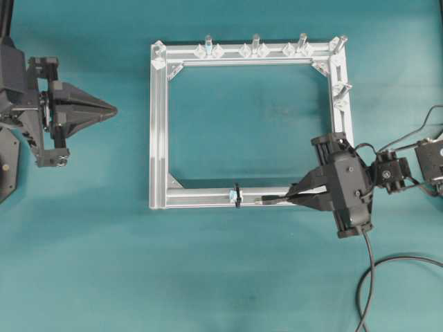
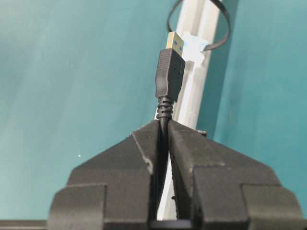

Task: Insert the wire through the string loop located in the center.
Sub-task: 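Lift the cable with the right gripper and carry it toward the zip-tie loop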

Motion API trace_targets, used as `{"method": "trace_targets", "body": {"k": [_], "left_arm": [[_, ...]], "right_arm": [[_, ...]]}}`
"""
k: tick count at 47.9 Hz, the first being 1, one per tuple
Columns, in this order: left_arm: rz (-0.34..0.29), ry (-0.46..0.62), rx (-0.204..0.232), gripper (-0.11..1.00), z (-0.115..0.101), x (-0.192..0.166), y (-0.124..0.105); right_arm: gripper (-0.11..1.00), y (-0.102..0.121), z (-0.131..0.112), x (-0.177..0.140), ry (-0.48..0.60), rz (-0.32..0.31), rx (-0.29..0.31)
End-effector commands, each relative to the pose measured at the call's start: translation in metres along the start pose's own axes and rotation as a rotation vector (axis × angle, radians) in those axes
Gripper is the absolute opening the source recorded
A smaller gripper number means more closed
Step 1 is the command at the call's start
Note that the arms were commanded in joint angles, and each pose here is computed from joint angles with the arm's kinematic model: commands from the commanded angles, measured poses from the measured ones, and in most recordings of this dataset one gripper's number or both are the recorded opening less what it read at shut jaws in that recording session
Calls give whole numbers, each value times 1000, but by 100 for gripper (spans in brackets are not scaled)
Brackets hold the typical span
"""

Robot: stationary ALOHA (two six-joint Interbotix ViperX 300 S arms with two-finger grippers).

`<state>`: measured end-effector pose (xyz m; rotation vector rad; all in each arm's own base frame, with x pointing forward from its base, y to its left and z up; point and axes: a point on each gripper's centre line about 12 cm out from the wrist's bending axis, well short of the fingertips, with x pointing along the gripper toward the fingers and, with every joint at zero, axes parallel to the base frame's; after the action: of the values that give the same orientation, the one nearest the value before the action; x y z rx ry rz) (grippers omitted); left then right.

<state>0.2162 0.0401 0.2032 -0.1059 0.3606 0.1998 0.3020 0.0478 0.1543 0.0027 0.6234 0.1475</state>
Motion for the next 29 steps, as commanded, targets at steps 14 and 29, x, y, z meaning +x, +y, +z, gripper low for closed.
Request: {"method": "trace_targets", "body": {"k": [14,29], "left_arm": [[-4,-11,6,5,4,1,-1],[-4,-11,4,5,4,1,-1]], "right_arm": [[8,-2,-2,-1,37,-12,23],[9,-4,-7,5,64,-18,51]]}}
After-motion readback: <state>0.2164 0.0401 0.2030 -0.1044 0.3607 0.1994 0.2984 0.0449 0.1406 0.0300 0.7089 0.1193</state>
